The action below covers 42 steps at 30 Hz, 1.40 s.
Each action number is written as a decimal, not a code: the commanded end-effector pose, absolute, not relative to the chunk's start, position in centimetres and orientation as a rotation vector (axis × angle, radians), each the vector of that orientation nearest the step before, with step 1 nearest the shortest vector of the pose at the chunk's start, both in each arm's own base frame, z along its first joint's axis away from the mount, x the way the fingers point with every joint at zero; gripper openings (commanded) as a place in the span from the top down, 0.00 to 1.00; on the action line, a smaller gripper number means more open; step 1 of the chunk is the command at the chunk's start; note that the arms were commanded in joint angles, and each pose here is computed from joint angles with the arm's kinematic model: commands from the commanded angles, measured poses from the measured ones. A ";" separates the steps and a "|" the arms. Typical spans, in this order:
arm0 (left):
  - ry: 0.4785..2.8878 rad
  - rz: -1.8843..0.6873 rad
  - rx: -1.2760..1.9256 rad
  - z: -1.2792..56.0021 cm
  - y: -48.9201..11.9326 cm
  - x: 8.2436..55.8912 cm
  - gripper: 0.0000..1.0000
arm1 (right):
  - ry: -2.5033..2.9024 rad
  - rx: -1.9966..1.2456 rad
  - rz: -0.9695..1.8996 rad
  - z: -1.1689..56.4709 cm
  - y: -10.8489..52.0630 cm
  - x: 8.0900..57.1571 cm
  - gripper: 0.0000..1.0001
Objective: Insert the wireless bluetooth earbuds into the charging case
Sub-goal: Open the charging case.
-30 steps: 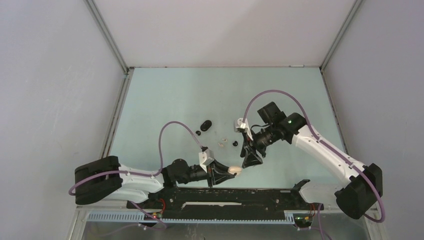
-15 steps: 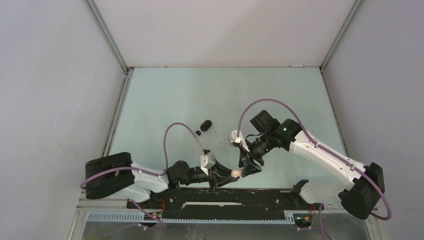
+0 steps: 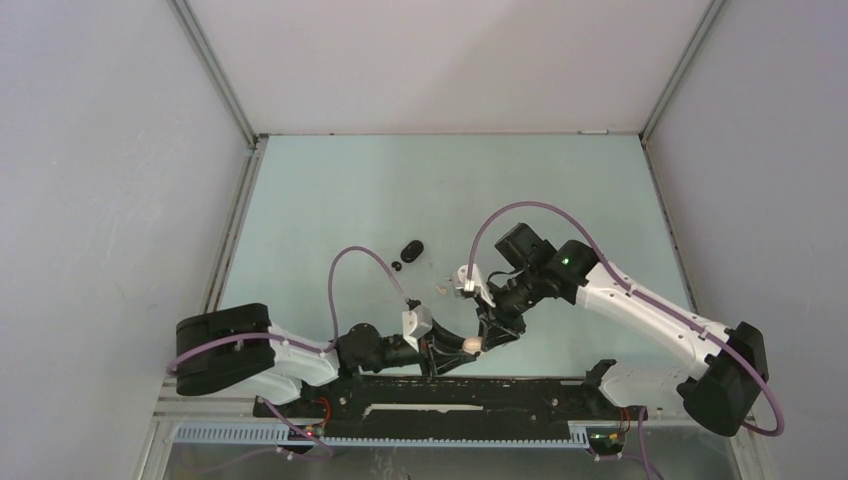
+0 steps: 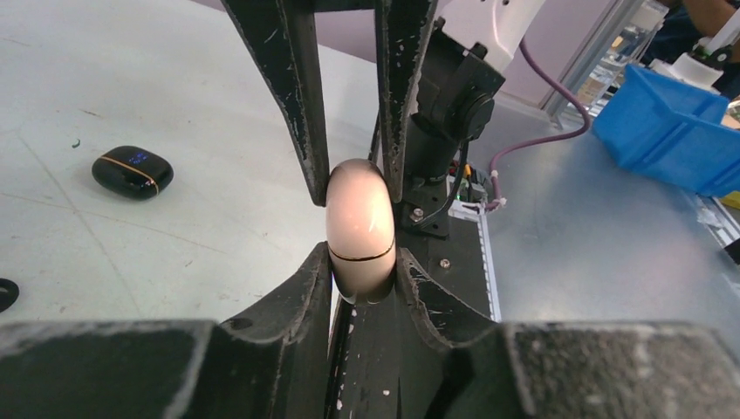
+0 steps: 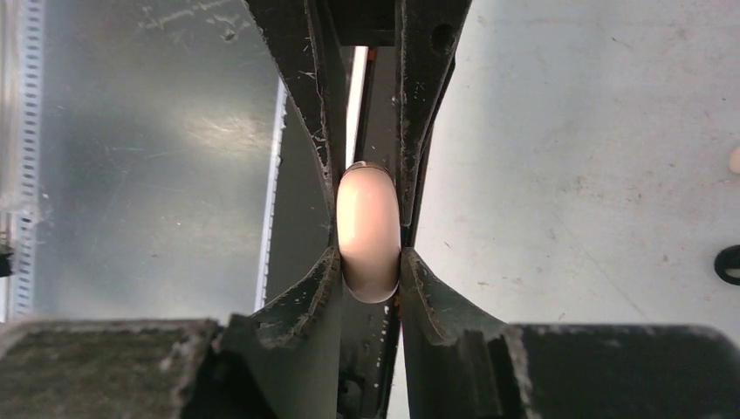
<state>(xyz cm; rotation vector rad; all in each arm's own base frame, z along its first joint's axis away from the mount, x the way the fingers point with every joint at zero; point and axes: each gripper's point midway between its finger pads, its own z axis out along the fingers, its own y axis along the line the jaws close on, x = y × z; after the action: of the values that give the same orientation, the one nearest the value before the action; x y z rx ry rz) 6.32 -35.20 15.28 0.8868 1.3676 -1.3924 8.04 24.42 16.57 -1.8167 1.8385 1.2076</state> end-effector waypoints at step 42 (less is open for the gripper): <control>1.283 -1.345 0.926 15.7 -36.7 5.6 1.00 | 1.895 -1.645 1.109 18.8 25.0 12.0 0.64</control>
<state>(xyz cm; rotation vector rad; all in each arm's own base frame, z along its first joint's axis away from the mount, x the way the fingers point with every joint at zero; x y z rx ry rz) 5.66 -36.03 12.84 0.9550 1.3956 -1.3206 11.20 23.91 16.53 -1.6919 1.9681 1.0478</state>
